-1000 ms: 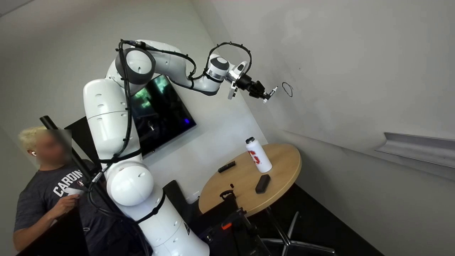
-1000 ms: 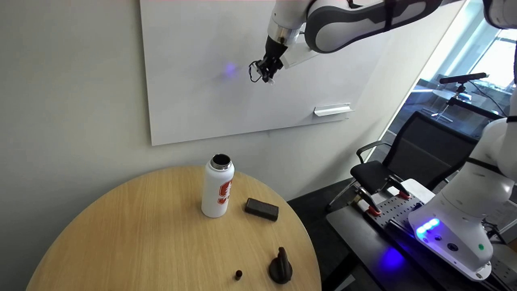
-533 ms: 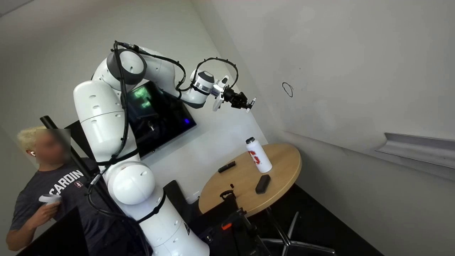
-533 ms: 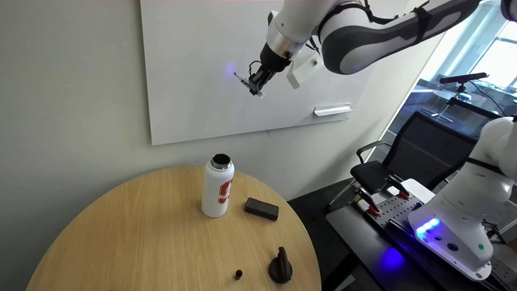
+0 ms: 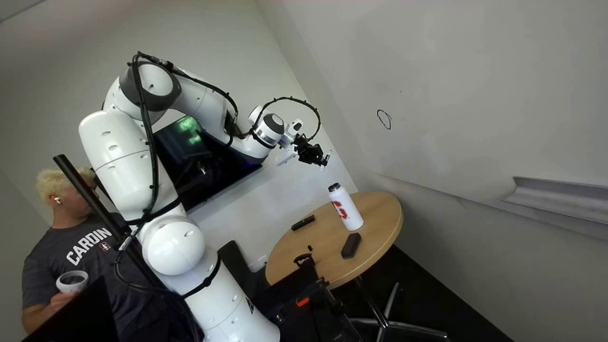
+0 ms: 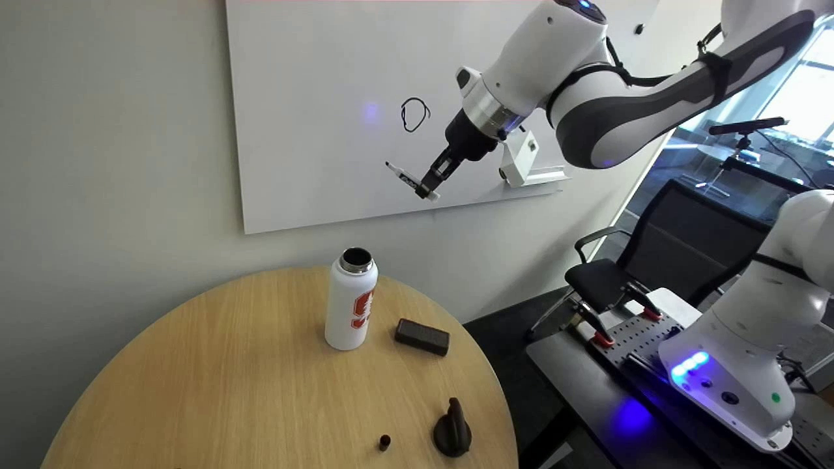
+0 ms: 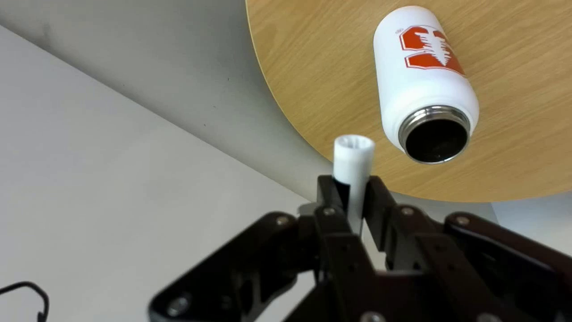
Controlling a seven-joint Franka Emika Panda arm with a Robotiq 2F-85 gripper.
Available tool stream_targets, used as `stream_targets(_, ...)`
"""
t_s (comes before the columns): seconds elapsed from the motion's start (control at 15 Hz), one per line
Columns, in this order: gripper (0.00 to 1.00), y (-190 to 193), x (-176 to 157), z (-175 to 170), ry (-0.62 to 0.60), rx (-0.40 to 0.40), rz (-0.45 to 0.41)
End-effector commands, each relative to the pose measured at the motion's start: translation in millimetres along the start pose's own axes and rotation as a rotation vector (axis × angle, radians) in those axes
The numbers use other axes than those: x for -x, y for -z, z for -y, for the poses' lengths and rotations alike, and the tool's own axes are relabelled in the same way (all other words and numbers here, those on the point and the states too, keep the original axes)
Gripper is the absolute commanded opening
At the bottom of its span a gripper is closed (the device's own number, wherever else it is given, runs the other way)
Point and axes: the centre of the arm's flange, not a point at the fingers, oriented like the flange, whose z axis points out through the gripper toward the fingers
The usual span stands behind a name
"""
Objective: Pick up the black marker from the table and use it to write on the whiteboard
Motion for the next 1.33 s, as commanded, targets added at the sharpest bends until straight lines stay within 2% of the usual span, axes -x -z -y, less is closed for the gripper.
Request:
stream_targets(0.0,0.2,-0.7,3.2,-5.1,-0.003,0.0,0.0)
stream_targets(0.07,0.2,-0.1,4.7,-8.4,-0.007,0.004,0.0)
stream_targets(0.13,0.05,1.4,4.7,-8.9,-0.008,0.005,-0.002)
stream_targets(0.33,0.05,4.4,19.9,22.5,0.133,-0.05,-0.036)
stream_targets(0.47,0.05,12.2,41.5,53.5,0.246,-0.084,-0.079)
stream_targets(0.67,0.05,9.7,73.2,92.5,0.389,-0.179,-0.125)
stream_targets(0.8,0.05,-3.3,87.4,109.1,0.473,-0.261,-0.102)
stream_targets(1.07,0.05,-62.8,99.8,134.0,0.518,-0.349,0.097)
stream_targets(1.13,0.2,-42.4,115.2,136.9,0.496,-0.313,0.028)
stream_targets(1.27,0.2,-66.1,121.9,141.6,0.503,-0.352,0.077)
